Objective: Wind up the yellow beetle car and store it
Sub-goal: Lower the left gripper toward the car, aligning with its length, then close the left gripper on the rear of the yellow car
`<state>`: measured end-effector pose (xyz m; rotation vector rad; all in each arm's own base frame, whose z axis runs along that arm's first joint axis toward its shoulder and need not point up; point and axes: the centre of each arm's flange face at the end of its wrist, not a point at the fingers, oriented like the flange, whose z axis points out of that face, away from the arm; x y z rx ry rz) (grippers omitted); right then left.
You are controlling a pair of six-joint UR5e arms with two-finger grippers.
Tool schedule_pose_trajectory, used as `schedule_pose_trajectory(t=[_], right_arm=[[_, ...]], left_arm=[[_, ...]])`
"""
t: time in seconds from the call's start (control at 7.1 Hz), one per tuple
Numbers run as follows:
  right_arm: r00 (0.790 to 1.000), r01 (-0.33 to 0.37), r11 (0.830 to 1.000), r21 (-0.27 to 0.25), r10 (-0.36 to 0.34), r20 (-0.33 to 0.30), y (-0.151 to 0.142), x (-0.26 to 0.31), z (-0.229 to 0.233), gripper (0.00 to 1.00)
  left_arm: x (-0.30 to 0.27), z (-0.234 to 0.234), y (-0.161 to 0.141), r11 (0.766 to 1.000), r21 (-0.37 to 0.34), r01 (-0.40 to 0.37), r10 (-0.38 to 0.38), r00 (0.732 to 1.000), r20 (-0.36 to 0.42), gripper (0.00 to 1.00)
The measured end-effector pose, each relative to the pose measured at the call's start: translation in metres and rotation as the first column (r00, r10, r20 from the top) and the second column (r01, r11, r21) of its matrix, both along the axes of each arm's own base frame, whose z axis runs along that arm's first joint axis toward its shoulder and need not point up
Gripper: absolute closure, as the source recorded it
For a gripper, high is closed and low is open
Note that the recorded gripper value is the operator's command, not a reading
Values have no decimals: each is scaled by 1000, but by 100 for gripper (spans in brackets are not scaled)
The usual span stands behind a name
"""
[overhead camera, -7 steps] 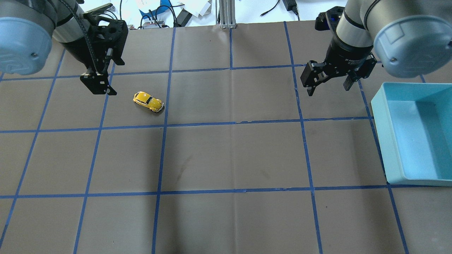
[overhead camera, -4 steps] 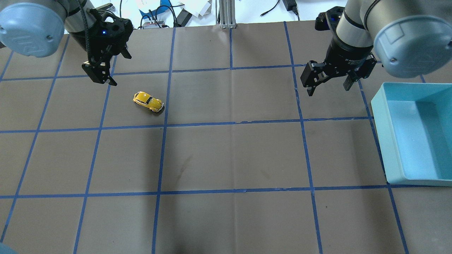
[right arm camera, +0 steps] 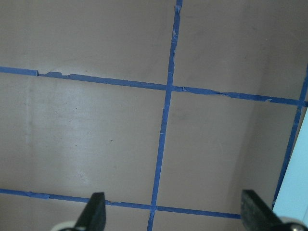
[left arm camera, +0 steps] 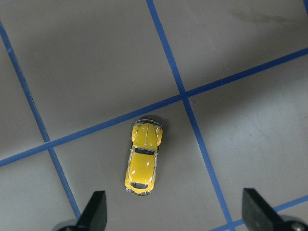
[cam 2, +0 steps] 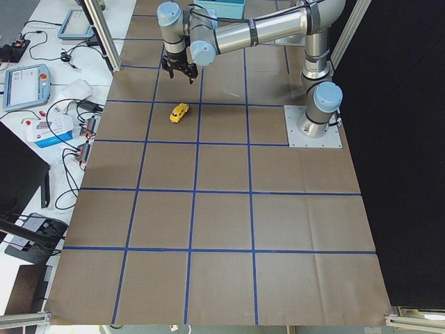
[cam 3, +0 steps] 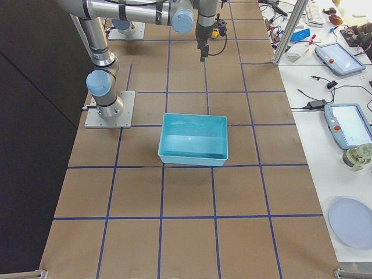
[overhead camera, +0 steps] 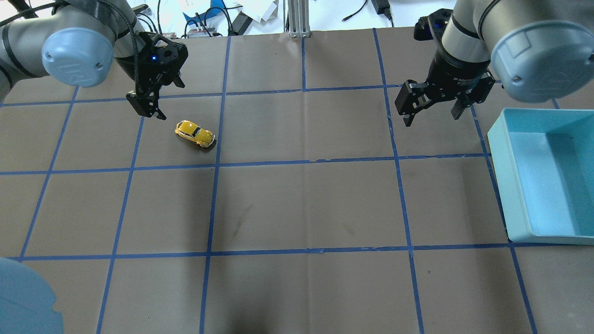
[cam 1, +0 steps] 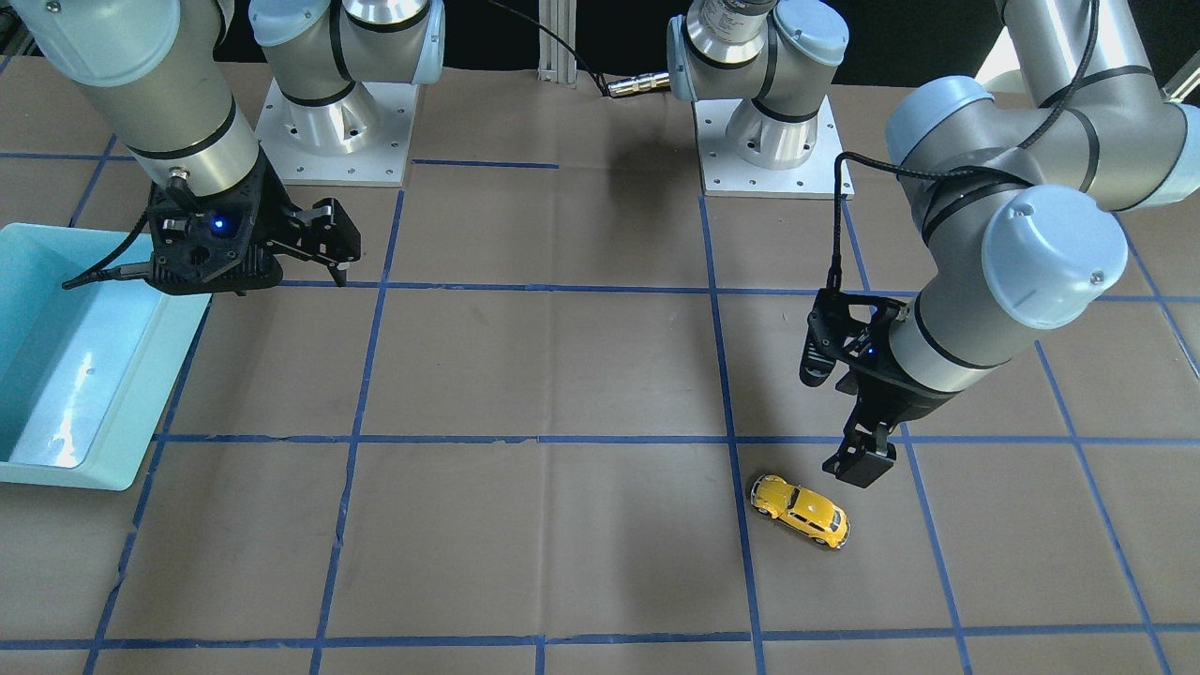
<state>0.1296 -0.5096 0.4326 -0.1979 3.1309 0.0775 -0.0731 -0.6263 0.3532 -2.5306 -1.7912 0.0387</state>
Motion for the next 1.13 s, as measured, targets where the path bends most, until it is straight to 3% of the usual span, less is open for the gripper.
schedule_pose_trajectory(t=[0.85,1.13], right_arm=[[1000,1,1000,0,-1,0,0,0,0,0],[1000,2,1000,0,-2,0,0,0,0,0]], left_arm=[[5,-93,-22,997,-79,2,1,999,34,0],[5,-117,-23,998,-67,10,-8,999,33,0]])
